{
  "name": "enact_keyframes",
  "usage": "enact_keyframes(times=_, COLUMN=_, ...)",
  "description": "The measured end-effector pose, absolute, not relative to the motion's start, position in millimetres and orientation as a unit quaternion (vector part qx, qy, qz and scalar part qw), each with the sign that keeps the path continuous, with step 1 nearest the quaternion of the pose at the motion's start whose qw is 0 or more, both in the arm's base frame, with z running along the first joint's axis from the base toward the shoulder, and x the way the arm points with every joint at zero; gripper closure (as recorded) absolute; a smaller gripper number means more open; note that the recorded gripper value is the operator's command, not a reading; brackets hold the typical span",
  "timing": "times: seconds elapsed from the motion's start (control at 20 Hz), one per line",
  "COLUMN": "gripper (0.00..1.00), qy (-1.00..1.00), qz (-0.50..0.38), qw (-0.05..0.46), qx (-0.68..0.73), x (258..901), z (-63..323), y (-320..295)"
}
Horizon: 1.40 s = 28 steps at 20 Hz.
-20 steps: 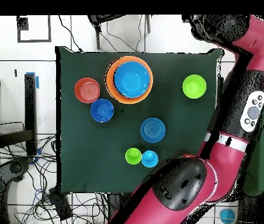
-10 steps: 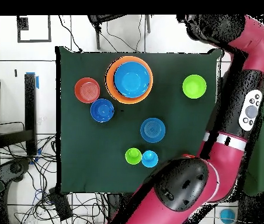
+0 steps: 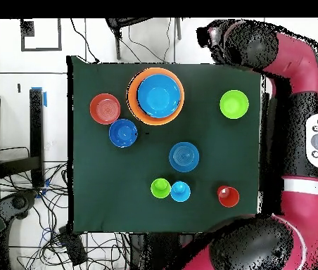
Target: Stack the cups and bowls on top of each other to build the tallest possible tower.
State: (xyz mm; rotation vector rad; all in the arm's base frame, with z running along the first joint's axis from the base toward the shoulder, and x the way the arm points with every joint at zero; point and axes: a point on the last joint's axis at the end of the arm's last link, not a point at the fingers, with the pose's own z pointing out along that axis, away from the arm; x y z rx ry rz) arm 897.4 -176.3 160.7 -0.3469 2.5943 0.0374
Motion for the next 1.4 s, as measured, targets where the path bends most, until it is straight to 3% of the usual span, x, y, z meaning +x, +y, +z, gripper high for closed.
enact_keyframes(times=0.5, gripper=0.0, qy=0.96, qz=0.003, qw=0.215, qx=-0.179, x=842, z=163, y=-150)
enact_keyframes(times=1.4, gripper=0.0, qy=0.966, qz=-0.005, qw=0.19, qx=-0.176, x=824, z=142, y=-162)
